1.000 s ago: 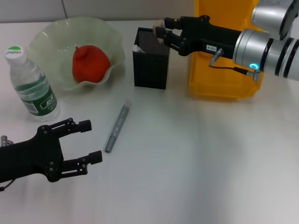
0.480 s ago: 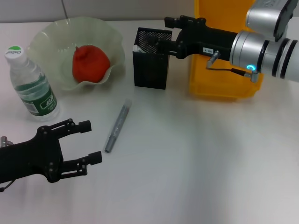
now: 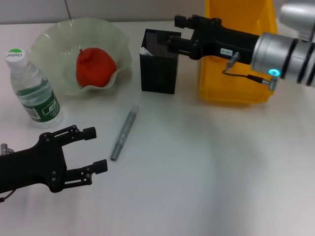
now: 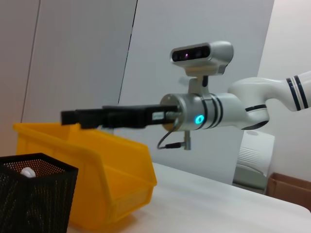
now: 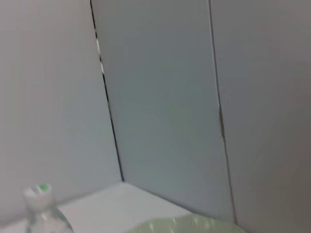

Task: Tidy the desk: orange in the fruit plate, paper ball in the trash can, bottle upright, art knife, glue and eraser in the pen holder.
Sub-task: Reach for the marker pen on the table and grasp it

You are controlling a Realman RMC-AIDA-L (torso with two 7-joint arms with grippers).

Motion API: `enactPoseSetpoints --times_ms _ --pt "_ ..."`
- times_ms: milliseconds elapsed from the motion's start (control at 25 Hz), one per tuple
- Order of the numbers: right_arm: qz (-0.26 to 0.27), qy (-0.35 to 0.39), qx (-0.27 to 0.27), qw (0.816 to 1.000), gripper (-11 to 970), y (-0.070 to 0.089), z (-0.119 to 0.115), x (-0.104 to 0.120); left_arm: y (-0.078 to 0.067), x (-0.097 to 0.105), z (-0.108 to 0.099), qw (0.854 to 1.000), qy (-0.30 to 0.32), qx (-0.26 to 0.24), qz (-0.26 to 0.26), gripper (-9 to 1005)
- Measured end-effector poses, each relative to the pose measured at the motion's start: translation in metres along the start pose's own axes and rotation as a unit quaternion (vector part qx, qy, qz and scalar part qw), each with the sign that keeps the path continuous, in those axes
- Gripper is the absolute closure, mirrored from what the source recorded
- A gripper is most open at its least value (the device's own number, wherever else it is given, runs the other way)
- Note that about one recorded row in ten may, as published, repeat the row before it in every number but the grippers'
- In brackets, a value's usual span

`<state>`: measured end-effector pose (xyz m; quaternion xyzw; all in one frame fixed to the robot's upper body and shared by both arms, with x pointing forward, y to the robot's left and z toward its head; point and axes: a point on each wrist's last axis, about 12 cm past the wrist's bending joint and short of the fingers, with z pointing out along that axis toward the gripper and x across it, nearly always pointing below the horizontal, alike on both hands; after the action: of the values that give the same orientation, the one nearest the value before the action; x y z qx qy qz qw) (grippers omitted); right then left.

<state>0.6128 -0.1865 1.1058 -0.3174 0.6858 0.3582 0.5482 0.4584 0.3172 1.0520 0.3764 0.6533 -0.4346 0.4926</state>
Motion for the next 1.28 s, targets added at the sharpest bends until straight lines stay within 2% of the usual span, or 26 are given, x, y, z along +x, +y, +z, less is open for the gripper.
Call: enactPoseSetpoints --times_ms 200,440,520,680,720,1040,1280 --pt "0.018 -0.028 -0.055 0.998 205 0.013 -0.027 0.003 0.001 -0.001 0.001 1.000 0.000 0.000 0.001 174" --pt "0.036 -0.023 -0.094 0.995 193 0.028 -0.067 0.029 0.003 -0.001 0.003 1.000 0.002 -0.002 -0.005 174" --pt "0.035 -0.023 -0.091 0.995 189 0.034 -0.088 0.043 0.004 -0.001 0.004 1.000 0.002 -0.005 -0.010 174" --pt "0.017 -0.011 -0.081 0.996 177 0.038 -0.103 0.058 0.005 -0.002 0.005 1.000 -0.002 -0.009 -0.011 175" --pt "-0.001 0.004 -0.075 0.997 172 0.040 -0.110 0.069 0.005 -0.002 0.006 1.000 -0.004 -0.010 -0.010 175" --pt "-0.051 0.016 -0.059 0.997 164 0.052 -0.138 0.098 0.009 -0.001 0.008 0.999 0.002 -0.026 -0.021 175" --pt "-0.054 0.017 -0.047 0.997 163 0.058 -0.153 0.110 0.011 0.000 0.009 0.999 0.006 -0.032 -0.027 175"
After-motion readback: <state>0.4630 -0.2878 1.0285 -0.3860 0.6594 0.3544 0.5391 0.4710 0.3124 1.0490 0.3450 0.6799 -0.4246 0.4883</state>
